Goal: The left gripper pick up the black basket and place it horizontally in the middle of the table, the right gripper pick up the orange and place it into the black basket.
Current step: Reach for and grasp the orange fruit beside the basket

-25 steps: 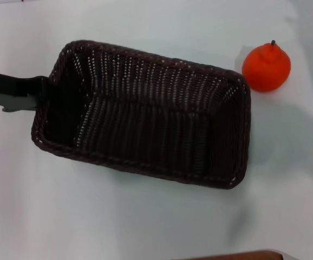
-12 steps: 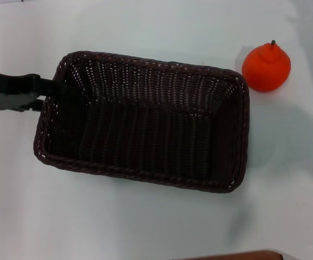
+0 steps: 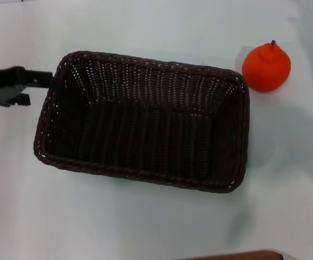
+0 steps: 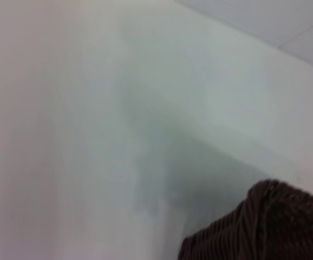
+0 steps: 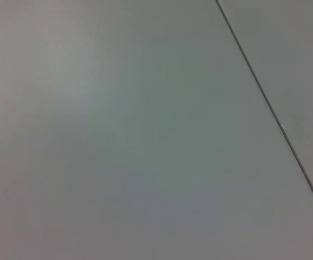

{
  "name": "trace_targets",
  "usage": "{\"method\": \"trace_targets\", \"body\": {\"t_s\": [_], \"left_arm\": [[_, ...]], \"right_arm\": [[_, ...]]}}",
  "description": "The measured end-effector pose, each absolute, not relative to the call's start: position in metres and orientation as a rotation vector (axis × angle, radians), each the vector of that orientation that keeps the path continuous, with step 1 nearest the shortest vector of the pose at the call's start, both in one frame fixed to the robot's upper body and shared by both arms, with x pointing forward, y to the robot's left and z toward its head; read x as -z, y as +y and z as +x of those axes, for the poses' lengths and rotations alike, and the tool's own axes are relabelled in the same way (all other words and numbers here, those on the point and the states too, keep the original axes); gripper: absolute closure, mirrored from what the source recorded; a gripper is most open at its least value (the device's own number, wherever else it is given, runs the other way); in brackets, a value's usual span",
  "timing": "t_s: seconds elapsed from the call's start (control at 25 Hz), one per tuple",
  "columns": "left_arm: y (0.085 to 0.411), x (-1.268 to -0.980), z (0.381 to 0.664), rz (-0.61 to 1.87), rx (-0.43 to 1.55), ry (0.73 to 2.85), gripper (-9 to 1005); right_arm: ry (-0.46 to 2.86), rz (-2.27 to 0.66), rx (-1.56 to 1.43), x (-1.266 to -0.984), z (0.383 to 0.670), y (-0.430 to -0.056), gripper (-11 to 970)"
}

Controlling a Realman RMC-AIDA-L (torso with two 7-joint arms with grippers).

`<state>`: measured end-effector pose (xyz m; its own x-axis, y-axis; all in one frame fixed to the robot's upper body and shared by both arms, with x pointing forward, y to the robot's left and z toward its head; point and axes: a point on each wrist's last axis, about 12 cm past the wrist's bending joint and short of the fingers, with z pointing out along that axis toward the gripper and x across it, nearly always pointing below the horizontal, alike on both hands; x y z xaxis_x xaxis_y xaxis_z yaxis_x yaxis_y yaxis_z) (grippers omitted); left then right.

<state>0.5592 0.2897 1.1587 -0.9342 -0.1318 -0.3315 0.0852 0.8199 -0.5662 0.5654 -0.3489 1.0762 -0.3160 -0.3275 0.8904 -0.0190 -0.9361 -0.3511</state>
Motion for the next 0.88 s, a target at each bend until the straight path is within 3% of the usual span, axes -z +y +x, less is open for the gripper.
{"method": "trace_targets", "body": {"t_s": [0.28, 0.48, 0.56, 0.64, 0.88], "left_arm": [[0.316, -1.178, 0.556, -0.061, 0.859, 2.537, 78], [0.357, -1.185, 0.544, -0.115, 0.876, 2.297, 80], [0.365, -1.184, 0.541, -0.123, 0.879, 2.234, 81], [0.388, -1.173, 0.527, -0.139, 0.858, 2.019, 82], [0.401, -1.148, 0.507, -0.171, 0.821, 1.75, 84]], "right_arm": [[0.419, -1.714, 2.359, -1.077, 0.565, -0.351, 90], [0.247, -1.777, 2.252, -1.079, 0.568, -0.353, 91], [0.105, -1.836, 2.117, -1.084, 0.571, -0.356, 92], [-0.103, -1.915, 1.905, -1.097, 0.572, -0.359, 92], [-0.226, -2.094, 1.477, -1.126, 0.572, -0.371, 94]]}}
